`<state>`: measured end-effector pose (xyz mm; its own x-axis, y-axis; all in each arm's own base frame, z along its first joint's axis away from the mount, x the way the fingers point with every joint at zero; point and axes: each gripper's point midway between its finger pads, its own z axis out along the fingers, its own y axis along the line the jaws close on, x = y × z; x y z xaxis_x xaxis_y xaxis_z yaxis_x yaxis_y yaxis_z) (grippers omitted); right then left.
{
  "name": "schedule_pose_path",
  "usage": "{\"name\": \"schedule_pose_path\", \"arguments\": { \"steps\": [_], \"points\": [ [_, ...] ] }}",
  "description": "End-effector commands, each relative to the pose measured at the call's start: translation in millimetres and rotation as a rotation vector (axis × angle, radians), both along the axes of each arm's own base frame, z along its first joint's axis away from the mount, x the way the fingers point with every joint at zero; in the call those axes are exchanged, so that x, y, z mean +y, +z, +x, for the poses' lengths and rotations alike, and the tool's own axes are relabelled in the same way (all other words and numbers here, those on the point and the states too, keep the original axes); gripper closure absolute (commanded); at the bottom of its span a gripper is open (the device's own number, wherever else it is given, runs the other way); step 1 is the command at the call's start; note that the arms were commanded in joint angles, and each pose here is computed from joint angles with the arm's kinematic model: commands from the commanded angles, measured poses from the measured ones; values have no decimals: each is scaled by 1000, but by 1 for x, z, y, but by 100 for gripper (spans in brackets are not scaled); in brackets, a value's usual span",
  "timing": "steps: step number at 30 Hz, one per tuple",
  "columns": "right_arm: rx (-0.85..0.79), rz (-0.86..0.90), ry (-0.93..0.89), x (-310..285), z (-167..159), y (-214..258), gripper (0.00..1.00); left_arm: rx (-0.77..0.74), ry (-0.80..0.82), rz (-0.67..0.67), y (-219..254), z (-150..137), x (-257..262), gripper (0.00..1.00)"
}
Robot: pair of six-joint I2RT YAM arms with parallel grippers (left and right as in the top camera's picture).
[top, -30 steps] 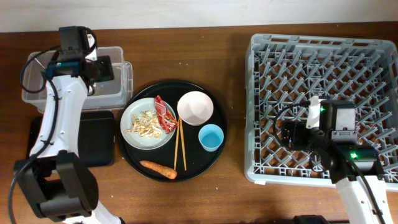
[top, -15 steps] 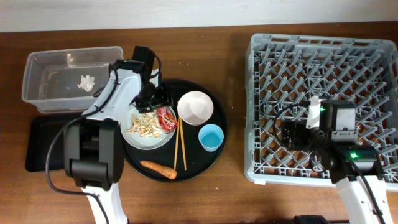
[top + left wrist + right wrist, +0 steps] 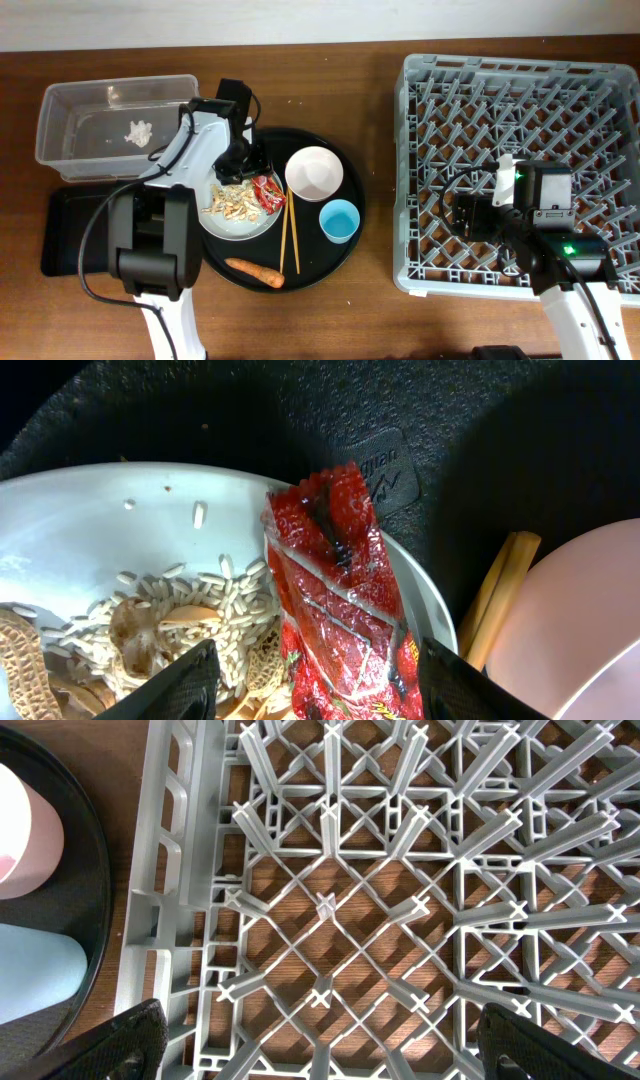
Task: Sort waste into correct bins and load items into the dishwasher rack
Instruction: 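Grasp the red snack wrapper on the plate with the left gripper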
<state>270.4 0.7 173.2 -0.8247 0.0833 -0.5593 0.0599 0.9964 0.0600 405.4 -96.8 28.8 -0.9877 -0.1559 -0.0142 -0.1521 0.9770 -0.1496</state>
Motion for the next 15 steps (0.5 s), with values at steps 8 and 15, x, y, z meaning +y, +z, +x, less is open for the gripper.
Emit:
{"name": "schedule_pose_path", "arguments": {
  "steps": [8,15],
  "points": [
    [-25,-11,5,0,3,9,2,-41,-66,112,-7,1,-15,38],
    [-25,-11,5,0,3,9,2,3,-66,160,-12,-12,-5,38]
  ]
}}
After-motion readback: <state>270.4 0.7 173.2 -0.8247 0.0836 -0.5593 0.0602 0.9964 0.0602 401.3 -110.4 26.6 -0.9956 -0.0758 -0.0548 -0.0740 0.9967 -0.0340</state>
